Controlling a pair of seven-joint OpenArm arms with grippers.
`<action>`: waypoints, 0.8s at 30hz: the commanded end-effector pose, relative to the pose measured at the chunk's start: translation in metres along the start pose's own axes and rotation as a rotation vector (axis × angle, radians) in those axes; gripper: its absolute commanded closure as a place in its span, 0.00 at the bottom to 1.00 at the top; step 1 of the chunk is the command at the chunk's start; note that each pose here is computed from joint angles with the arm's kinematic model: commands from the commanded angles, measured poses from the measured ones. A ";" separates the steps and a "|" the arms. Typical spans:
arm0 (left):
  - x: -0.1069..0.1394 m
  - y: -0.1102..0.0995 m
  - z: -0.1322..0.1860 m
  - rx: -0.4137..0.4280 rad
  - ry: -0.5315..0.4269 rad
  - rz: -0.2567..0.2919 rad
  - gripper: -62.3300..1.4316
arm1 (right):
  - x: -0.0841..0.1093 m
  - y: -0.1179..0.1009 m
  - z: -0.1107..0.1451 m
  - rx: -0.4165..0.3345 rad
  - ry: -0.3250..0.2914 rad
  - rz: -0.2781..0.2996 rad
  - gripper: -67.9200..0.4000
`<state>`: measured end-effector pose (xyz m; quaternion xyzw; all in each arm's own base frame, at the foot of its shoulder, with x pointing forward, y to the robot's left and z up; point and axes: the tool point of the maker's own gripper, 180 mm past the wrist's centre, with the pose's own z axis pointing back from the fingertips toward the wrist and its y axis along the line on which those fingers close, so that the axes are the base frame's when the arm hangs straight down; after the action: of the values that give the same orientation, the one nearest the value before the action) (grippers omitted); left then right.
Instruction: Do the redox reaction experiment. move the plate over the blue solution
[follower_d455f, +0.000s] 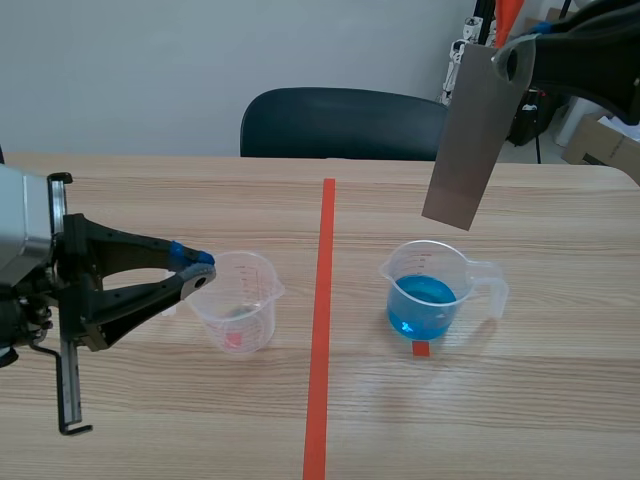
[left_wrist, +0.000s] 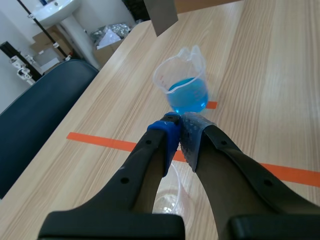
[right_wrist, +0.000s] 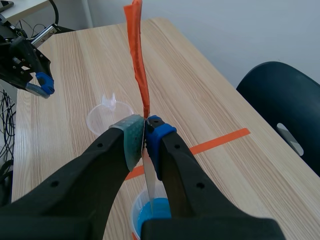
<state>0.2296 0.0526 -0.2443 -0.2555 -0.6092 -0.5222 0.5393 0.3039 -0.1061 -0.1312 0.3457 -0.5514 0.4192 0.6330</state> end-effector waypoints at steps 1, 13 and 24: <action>0.007 0.008 -0.006 0.024 -0.025 -0.004 0.92 | 0.013 -0.001 0.001 0.002 -0.036 0.013 0.99; 0.008 0.004 -0.065 -0.023 0.030 -0.103 0.92 | 0.012 -0.001 0.001 0.002 -0.031 0.013 0.99; 0.018 0.010 -0.106 0.011 0.046 -0.186 0.92 | 0.013 -0.001 0.001 0.002 -0.032 0.013 0.99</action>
<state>0.2724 -0.0429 -0.2453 -0.1790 -0.6089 -0.5796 0.5111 0.3038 -0.1063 -0.1325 0.3441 -0.5490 0.4205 0.6351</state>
